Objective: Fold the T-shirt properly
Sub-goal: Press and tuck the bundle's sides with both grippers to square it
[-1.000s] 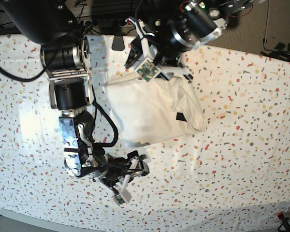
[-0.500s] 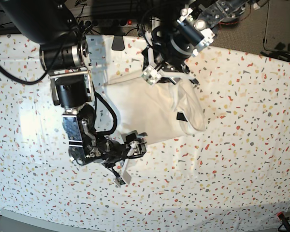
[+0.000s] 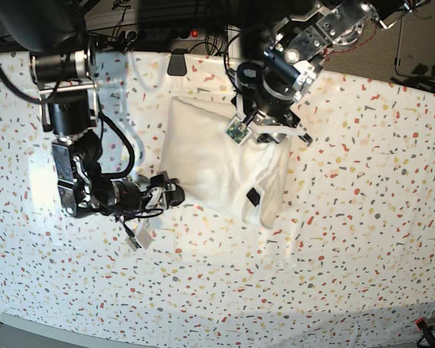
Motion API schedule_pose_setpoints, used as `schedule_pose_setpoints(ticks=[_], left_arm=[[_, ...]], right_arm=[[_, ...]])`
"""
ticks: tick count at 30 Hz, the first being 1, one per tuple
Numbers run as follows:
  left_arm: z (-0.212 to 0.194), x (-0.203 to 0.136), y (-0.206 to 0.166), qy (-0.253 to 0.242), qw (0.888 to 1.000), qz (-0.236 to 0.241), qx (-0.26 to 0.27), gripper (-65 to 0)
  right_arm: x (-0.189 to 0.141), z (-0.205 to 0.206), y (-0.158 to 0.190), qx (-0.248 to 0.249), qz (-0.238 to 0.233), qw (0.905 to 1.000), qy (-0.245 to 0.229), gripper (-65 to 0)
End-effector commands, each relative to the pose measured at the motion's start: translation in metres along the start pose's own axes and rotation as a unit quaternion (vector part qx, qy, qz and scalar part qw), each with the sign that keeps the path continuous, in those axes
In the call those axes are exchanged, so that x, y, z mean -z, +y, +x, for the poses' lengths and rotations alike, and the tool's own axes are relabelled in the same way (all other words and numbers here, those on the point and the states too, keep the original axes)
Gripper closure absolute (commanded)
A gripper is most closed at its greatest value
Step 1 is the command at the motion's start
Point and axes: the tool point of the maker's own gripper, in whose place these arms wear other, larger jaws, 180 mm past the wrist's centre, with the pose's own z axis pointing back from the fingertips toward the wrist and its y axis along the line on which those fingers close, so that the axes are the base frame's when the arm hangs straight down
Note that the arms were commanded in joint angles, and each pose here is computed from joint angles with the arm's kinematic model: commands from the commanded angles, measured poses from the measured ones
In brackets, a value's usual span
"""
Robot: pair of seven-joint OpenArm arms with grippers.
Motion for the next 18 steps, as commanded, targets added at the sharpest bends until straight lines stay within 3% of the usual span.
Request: schedule_pose_setpoints(ticks=[1, 5, 15, 18], left_arm=[[0.016, 0.002, 0.014, -0.026, 0.999, 0.02, 0.003, -23.2], [0.018, 0.016, 0.027, -0.032, 0.999, 0.036, 0.017, -23.2], [0.037, 0.036, 0.055, -0.058, 0.995, 0.065, 0.038, -23.2], [0.053, 0.037, 0.056, -0.074, 0.995, 0.067, 0.032, -23.2]], right_arm=[[-0.013, 0.006, -0.004, -0.007, -0.001, 1.0, 0.002, -34.3], [-0.031, -0.019, 0.012, -0.005, 0.039, 0.9986, 0.035, -34.3], [-0.059, -0.048, 0.033, -0.034, 0.069, 0.996, 0.046, -34.3], [-0.061, -0.051, 0.047, -0.02, 0.106, 0.9928, 0.052, -34.3]])
